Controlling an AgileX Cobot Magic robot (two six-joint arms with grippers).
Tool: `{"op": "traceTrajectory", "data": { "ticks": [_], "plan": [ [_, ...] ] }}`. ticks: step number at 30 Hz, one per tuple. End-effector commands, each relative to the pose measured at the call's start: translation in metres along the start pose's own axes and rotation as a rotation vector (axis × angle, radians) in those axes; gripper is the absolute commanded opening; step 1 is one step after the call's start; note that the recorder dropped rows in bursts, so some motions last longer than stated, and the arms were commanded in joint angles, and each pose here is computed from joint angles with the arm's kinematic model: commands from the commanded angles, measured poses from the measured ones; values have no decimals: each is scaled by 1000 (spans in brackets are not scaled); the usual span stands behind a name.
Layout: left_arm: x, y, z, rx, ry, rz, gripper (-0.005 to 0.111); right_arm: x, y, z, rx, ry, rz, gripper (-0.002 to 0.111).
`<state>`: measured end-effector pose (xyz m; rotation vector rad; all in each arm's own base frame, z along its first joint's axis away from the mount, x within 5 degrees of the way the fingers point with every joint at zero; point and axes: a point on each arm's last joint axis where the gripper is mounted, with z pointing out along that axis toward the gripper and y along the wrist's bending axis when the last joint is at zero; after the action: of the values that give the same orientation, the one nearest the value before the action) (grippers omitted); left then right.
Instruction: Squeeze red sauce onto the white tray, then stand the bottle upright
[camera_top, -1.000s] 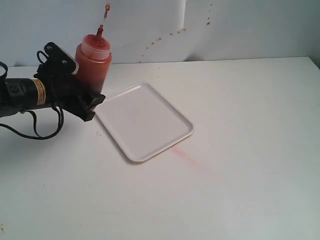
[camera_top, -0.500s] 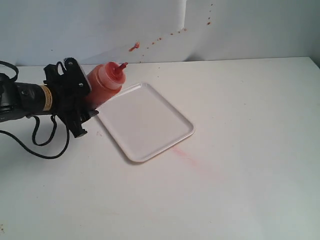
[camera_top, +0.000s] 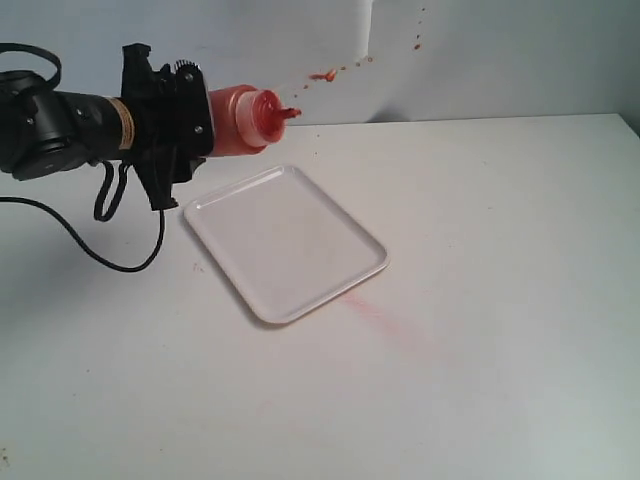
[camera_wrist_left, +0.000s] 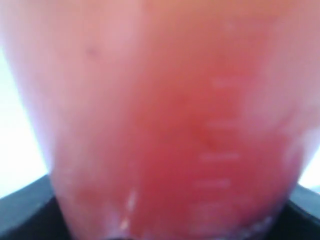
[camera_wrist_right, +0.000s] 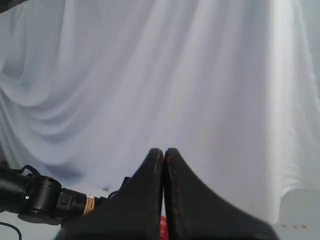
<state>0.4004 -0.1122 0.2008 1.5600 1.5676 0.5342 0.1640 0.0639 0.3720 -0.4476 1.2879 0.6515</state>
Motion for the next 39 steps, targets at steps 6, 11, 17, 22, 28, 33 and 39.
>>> {"op": "traceTrajectory", "data": {
  "ticks": [6,11,17,22,28,33,39],
  "plan": [
    [0,27,-10,-37,120,324,0,53,-78,125,-334,221,84,0],
    [0,31,-10,-49,138,474,0,96,-108,157,-409,344,112,19],
    [0,33,-10,-55,147,625,0,142,-114,184,-401,451,63,83],
    [2,41,-12,-70,222,766,0,160,-89,214,-309,564,-90,105],
    [-3,51,-14,-104,234,821,0,162,-49,251,-286,552,-87,105],
    [-9,49,-14,-108,211,857,0,165,-45,269,-302,542,-53,105],
    [-14,43,-12,-100,185,944,0,196,-49,269,-336,637,-116,105]
  ]
}}
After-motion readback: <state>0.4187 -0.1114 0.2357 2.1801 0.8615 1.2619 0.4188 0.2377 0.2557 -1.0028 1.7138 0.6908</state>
